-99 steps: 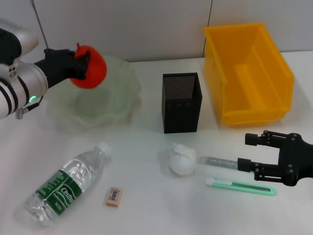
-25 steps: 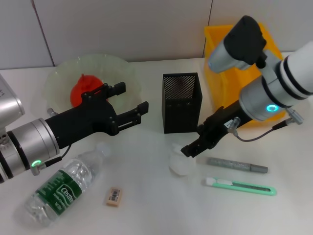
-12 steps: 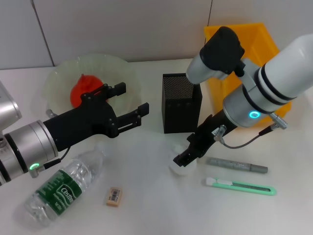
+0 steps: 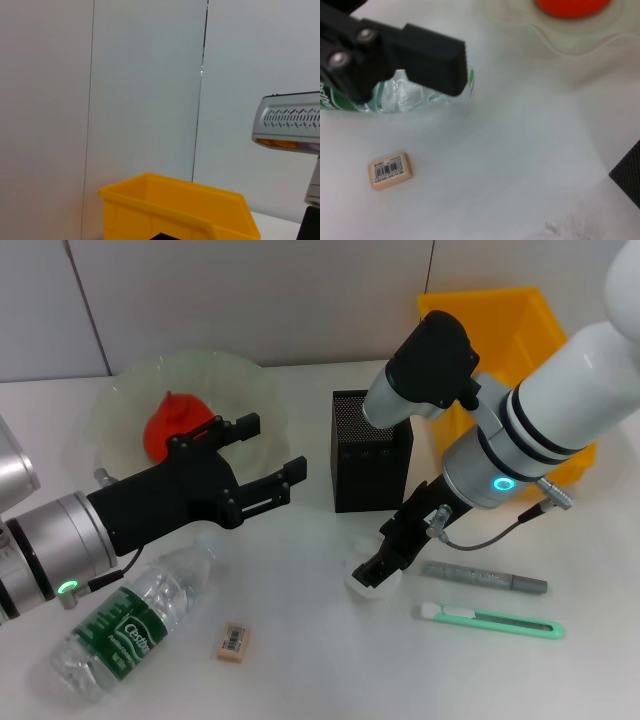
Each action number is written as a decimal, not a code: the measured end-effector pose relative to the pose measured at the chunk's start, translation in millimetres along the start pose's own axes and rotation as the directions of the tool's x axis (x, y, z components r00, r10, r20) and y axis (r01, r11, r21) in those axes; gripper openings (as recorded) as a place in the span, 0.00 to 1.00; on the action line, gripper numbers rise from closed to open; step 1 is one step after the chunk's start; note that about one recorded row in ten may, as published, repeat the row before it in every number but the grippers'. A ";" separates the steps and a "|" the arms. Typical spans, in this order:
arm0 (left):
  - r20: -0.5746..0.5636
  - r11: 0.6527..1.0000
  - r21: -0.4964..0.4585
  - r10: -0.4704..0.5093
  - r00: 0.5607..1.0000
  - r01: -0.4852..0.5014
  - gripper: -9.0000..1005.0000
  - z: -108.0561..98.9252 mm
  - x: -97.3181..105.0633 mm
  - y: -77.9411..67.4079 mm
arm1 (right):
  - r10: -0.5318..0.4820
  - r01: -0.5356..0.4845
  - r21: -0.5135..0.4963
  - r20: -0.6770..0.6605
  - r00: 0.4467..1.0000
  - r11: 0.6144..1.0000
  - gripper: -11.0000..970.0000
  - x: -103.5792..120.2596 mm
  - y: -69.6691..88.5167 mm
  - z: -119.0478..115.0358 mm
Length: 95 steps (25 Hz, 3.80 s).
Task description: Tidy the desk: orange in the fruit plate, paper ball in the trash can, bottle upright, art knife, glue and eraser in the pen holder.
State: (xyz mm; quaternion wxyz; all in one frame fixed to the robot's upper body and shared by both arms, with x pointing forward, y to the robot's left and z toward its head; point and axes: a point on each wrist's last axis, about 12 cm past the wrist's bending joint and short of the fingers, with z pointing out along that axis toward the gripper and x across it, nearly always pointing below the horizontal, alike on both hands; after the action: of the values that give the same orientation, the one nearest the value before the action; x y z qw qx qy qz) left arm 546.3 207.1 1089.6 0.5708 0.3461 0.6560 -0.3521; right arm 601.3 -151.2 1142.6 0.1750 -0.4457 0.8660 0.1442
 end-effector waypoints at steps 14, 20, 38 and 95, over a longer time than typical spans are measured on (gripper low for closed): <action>0.000 1.000 -0.001 0.001 1.000 -0.001 0.80 0.2 0.6 -0.7 | 0.063 -0.063 0.033 -0.006 0.998 0.997 0.65 -0.2 -2.1 8.4; -0.001 1.000 -0.003 0.000 1.000 0.000 0.80 0.1 0.7 -0.5 | 0.073 -0.073 0.033 -0.011 0.997 0.997 0.65 -0.9 -2.3 10.1; -0.008 1.000 -0.019 0.002 1.000 -0.002 0.80 -3.4 2.3 1.7 | 0.058 -0.058 0.031 0.028 0.998 0.998 0.59 9.7 6.6 -4.0; 0.038 0.999 -0.008 0.037 0.999 -0.037 0.80 -36.0 -5.1 1.2 | 0.045 -0.396 0.496 0.579 0.814 0.772 0.62 93.9 -71.4 -76.1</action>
State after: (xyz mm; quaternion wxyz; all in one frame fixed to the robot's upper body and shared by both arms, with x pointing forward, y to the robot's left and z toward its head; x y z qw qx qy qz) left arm 529.7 238.4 1098.1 0.5910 0.3494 0.6396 -0.3457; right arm 595.9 -289.8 1163.6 0.5216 -0.1992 0.8296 0.0035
